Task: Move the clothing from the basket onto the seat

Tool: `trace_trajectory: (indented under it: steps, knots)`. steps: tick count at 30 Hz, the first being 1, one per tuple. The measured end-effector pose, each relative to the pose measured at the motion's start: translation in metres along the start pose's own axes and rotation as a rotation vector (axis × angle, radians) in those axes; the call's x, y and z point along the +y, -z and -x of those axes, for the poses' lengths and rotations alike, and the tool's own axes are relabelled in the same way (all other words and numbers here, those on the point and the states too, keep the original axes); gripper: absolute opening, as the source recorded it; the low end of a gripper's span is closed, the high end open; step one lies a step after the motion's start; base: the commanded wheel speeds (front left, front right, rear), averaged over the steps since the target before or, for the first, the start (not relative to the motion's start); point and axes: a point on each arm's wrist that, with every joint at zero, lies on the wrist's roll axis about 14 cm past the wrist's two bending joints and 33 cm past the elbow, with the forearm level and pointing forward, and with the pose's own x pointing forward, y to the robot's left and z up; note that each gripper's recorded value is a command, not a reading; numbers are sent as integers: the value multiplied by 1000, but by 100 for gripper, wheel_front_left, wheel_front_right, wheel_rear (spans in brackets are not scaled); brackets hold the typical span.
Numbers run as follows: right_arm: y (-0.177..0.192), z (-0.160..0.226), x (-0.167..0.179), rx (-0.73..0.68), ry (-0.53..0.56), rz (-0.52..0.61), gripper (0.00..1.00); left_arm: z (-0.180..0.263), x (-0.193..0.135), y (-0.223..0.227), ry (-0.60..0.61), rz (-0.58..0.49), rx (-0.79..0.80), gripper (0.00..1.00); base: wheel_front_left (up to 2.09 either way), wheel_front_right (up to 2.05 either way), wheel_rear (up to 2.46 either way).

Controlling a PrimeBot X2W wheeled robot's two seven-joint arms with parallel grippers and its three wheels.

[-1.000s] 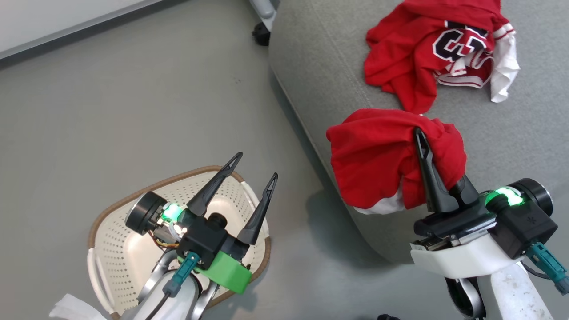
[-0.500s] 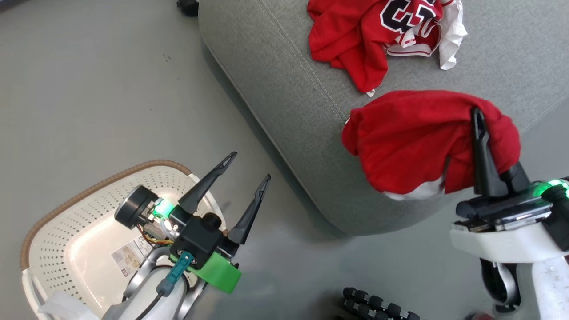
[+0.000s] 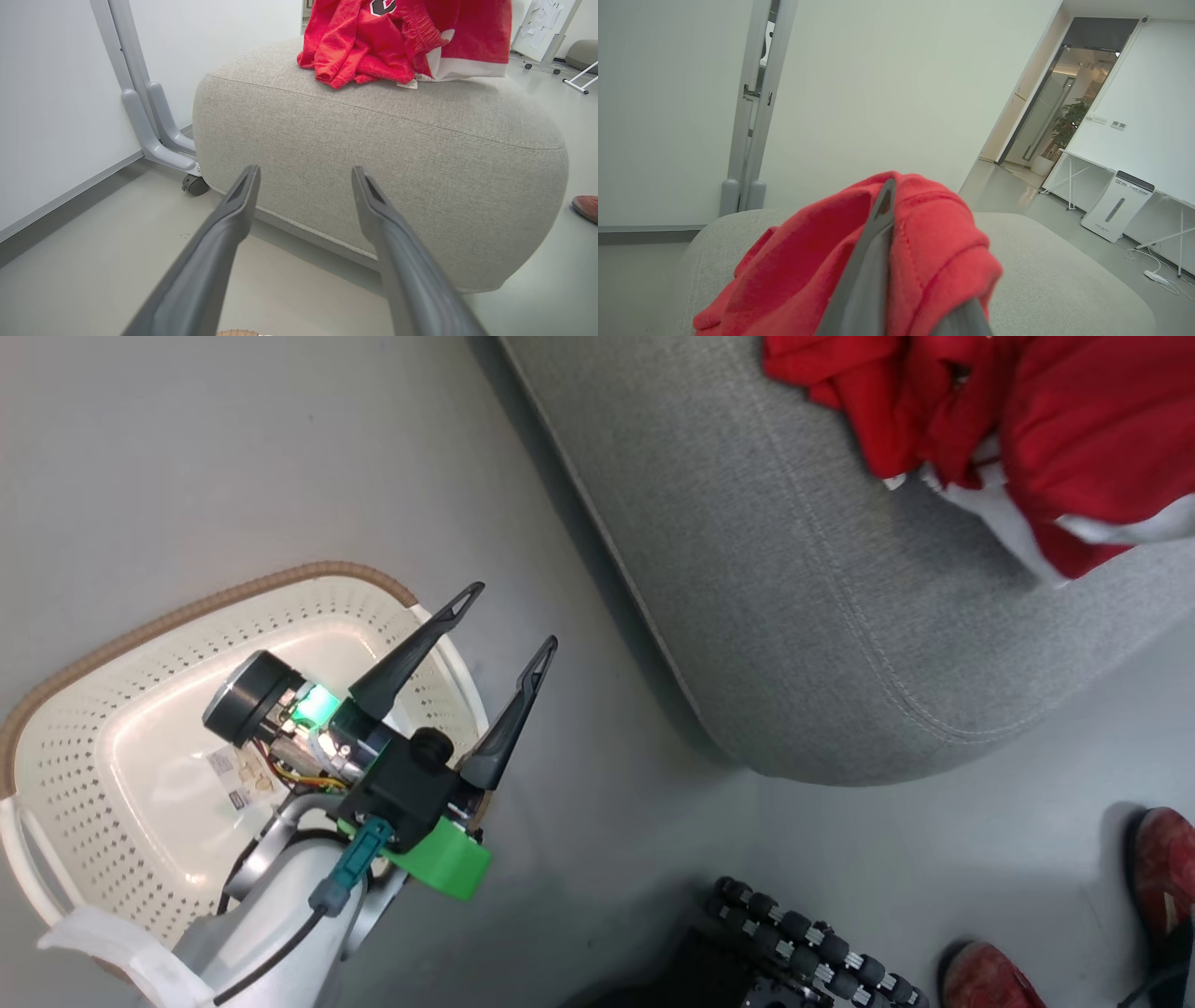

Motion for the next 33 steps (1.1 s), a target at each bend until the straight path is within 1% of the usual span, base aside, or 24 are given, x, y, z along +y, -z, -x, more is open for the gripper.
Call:
trace_trajectory:
  steps: [3, 7, 12, 14, 15, 17, 18, 19, 23, 26, 31, 33]
  knots:
    - [18, -28, 2, 11, -9, 17, 0, 2, 14, 11, -24, 0, 9, 100, 0, 0, 0]
    - [43, -62, 13, 30, -22, 7, 0, 5, 29, 24, -48, 4, 18, 100, 0, 0, 0]
    - [97, -91, 40, 134, -64, -12, 0, 13, 43, 46, -79, 21, 46, 100, 0, 0, 0]
    - [119, -96, 47, 186, -61, -22, 0, 18, 45, 57, -87, 32, 66, 100, 0, 0, 0]
    - [129, -99, 48, 205, -49, -30, 2, 20, 46, 61, -91, 37, 73, 100, 0, 0, 0]
    - [143, -104, 48, 232, -28, -40, 39, 23, 48, 66, -98, 43, 81, 100, 0, 0, 0]
    - [149, -106, 48, 245, -14, -48, 90, 24, 50, 68, -104, 45, 85, 100, 0, 0, 0]
    - [155, -106, 47, 256, 0, -56, 100, 26, 51, 69, -111, 47, 89, 100, 0, 0, 0]
    - [162, -106, 50, 256, 30, -80, 100, 30, 55, 73, -133, 52, 98, 100, 0, 0, 0]
    - [157, -100, 54, 239, 38, -105, 100, 31, 56, 68, -140, 46, 85, 100, 0, 0, 0]
    - [144, -74, 40, 230, 52, -99, 100, 25, 56, 49, -169, 48, 45, 100, 0, 0, 0]
    - [133, -62, 34, 216, 57, -99, 100, 22, 58, 35, -200, 60, 17, 100, 0, 0, 0]
